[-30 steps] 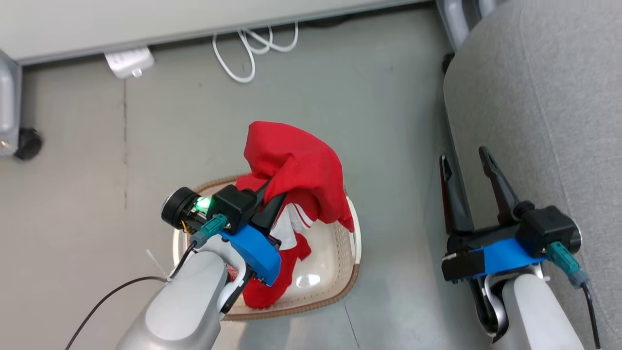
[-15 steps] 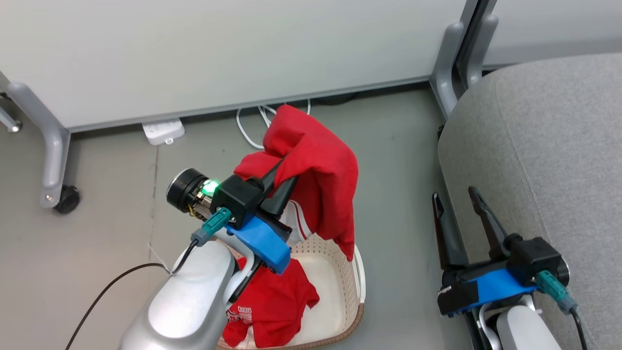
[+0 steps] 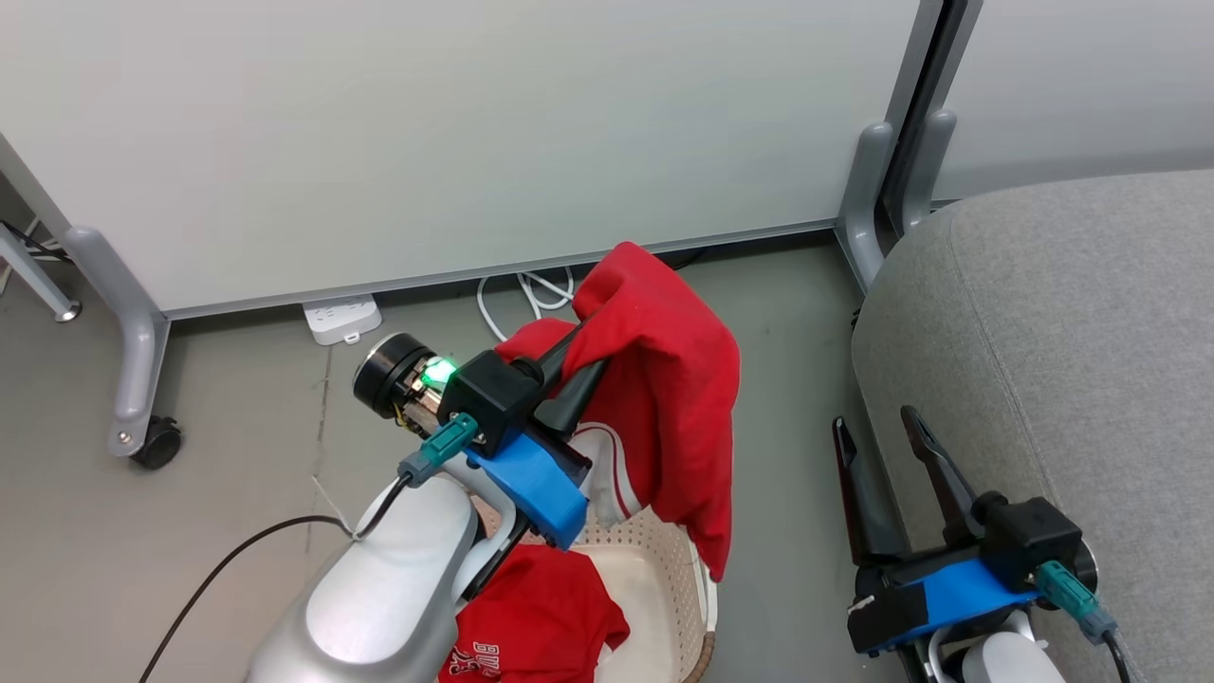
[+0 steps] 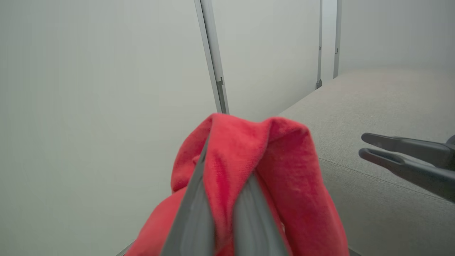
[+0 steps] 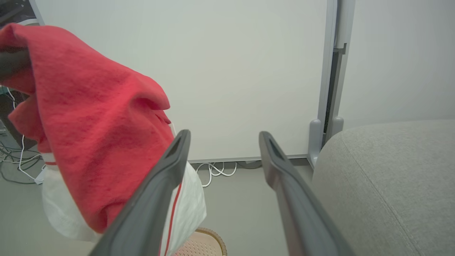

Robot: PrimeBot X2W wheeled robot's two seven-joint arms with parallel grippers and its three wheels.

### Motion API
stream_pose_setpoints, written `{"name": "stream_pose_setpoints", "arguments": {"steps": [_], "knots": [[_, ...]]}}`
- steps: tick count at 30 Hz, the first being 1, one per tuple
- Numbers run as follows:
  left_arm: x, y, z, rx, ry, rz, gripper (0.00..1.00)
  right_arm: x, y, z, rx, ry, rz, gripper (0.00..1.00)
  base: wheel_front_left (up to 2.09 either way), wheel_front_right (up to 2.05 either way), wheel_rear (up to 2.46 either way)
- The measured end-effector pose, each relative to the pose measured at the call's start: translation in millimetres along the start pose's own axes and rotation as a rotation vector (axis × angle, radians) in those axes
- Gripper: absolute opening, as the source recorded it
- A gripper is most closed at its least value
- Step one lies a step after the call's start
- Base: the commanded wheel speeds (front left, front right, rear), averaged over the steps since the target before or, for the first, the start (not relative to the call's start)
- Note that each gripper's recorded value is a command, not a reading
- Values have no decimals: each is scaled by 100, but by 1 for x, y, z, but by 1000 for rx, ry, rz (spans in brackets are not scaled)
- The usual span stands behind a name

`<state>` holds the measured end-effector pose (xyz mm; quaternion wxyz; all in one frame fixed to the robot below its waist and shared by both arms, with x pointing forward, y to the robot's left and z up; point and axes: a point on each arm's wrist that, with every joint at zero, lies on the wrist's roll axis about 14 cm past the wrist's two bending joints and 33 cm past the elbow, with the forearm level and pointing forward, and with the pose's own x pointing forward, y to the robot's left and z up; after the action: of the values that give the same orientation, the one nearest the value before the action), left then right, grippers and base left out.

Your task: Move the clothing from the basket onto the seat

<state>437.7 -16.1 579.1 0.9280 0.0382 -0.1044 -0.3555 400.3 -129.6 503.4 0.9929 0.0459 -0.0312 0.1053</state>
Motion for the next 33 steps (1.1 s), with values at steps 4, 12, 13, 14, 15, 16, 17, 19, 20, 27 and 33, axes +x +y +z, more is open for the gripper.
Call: {"name": "stream_pose_setpoints", "arguments": {"steps": [4, 12, 13, 14, 15, 16, 17, 19, 20, 27, 33], "knots": [[-1, -2, 0, -1, 4, -4, 0, -1, 4, 2, 4, -5, 10, 100, 0, 0, 0], [-1, -1, -6, -12, 19, -2, 0, 0, 32, -1, 5, 2, 94, 100, 0, 0, 0], [-1, -1, -7, -14, 21, -2, 0, 0, 37, -2, 5, 5, 111, 100, 0, 0, 0], [-1, -1, -8, -15, 23, -2, 0, 1, 43, -3, 6, 8, 129, 100, 0, 0, 0], [0, -1, -9, -16, 24, -2, 0, 1, 49, -4, 6, 10, 147, 100, 0, 0, 0], [0, -1, -9, -17, 25, -1, 0, 1, 54, -5, 7, 14, 164, 100, 0, 0, 0], [1, -1, -10, -18, 25, -1, 0, 0, 59, -6, 7, 17, 179, 100, 0, 0, 0], [2, -1, -10, -23, 26, -3, 0, 2, 69, -7, 7, 18, 211, 100, 0, 0, 0], [3, -2, -11, -25, 25, -3, 0, 2, 74, -7, 7, 19, 226, 100, 0, 0, 0], [7, -3, -13, -37, 24, -8, 0, 16, 93, -4, -28, 8, 299, 100, 0, 0, 0], [10, -3, -14, -43, 22, -10, 0, 38, 95, 0, -102, -4, 328, 100, 0, 0, 0]]}}
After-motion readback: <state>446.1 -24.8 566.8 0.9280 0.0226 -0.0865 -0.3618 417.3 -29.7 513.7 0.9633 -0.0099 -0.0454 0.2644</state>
